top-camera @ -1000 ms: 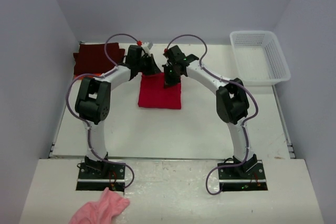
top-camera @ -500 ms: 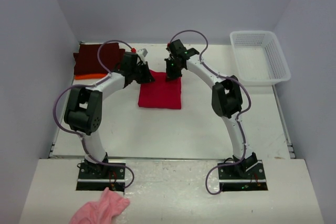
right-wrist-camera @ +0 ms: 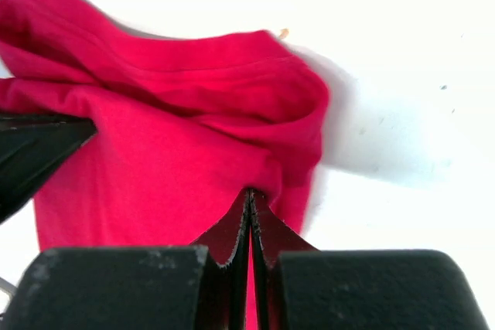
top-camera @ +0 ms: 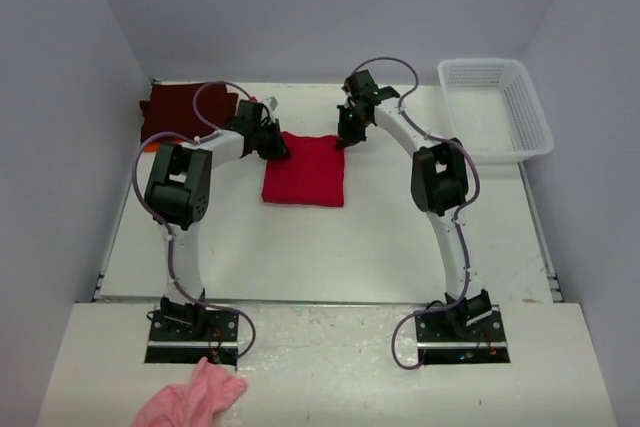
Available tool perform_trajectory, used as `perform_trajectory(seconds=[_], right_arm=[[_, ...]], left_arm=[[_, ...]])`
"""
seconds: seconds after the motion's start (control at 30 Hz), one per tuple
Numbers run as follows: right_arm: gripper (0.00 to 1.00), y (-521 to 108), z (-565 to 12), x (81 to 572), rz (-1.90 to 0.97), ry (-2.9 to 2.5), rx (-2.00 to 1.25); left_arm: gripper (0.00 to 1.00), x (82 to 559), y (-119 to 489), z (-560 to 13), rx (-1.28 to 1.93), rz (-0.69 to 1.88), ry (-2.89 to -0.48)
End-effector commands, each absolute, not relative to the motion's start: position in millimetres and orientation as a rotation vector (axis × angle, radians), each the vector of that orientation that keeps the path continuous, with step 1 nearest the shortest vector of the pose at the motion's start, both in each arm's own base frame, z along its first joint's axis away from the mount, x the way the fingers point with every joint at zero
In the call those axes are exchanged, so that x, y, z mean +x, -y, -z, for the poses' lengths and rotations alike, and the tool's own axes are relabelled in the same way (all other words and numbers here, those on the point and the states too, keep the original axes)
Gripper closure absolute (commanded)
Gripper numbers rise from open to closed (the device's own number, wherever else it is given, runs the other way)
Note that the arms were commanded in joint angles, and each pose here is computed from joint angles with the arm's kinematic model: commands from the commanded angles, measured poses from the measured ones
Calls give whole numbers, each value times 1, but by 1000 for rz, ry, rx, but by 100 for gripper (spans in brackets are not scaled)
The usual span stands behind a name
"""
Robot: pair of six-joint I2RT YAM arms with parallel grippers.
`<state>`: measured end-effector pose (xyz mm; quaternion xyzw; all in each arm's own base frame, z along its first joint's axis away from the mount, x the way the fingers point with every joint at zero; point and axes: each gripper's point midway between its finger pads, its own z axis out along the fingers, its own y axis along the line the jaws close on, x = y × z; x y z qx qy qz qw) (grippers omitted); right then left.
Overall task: Fold and stack the t-shirts
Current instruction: Fold the long partially folded tshirt into a neat square
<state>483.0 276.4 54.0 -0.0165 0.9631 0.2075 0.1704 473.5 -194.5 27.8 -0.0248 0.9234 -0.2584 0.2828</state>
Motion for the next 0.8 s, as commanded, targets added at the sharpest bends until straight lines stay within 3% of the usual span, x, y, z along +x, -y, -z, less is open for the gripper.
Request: perform_trajectory(seconds=[0.0,0.23,0.53,0.77], right_arm=[[100,-282,-57,487,-661,-2734,-66],[100,-283,-47,500,-712,-2736,-8],[100,-273,-49,507,-910,-2776,209],[100,-270,-55,507,-907,-2768,233]], left_arm=[[100,500,194,-39,-85,718,-2420],[100,532,197,-48,-43,784,-2364],[100,534,189,-54,-22,828,-2336],[100,538,170,-78,-33,823,-2282]])
